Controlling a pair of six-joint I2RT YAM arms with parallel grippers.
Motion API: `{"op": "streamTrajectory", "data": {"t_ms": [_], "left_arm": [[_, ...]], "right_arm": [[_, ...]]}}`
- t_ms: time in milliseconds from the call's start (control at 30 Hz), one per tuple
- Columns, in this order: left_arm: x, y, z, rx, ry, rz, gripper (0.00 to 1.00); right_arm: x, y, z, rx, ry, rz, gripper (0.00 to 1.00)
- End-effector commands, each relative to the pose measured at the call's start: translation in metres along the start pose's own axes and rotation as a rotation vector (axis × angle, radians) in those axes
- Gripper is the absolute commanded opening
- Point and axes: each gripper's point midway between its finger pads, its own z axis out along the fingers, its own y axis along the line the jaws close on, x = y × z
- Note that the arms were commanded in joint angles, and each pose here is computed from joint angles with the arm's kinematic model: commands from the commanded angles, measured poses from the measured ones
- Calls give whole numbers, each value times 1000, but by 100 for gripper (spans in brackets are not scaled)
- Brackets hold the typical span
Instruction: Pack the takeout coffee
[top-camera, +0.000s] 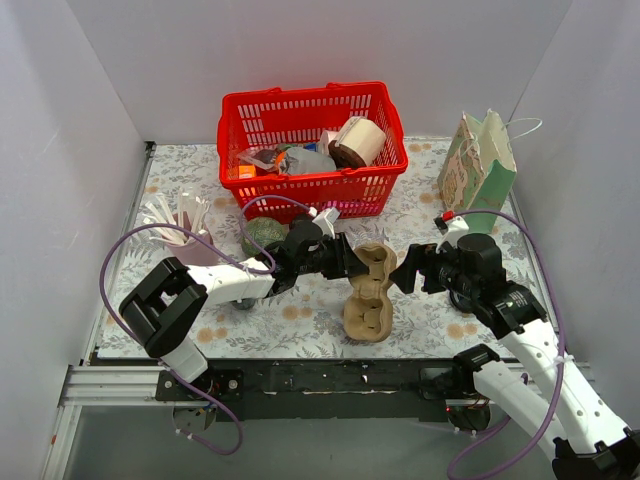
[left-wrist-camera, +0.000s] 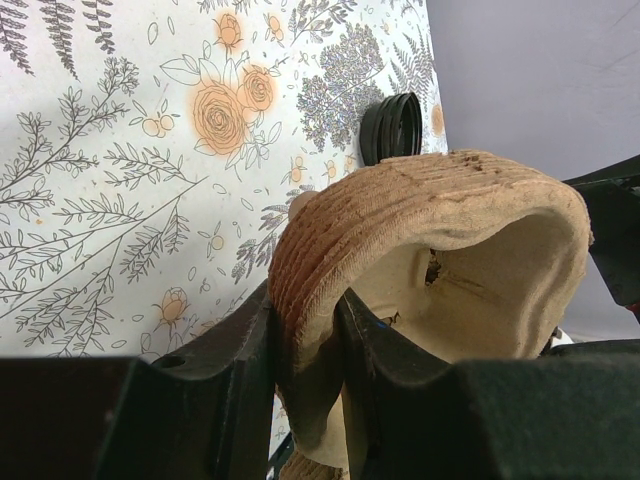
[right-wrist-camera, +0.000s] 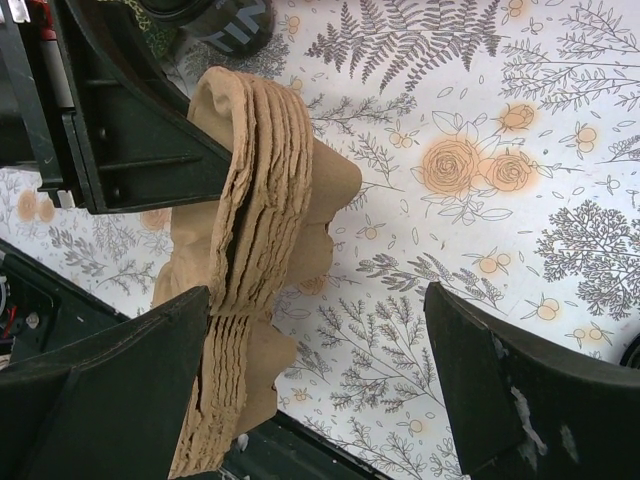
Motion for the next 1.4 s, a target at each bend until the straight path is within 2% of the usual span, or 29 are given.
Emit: {"op": "streamTrajectory", "data": {"t_ms": [0, 467, 867, 1367], "left_arm": [[-26, -37, -9, 79, -72, 27, 0], [-25, -43, -4, 103, -52, 7, 0], [-20, -43, -1, 99, -41, -4, 0], [-20, -46, 1, 77, -58, 12, 0]], "right_arm": [[-5, -3, -1, 21, -9, -13, 95], [-5, 5, 16, -52, -17, -20, 95], [-4, 21, 35, -166, -37, 56, 95], [5, 9, 55, -129, -32, 96, 93]]}}
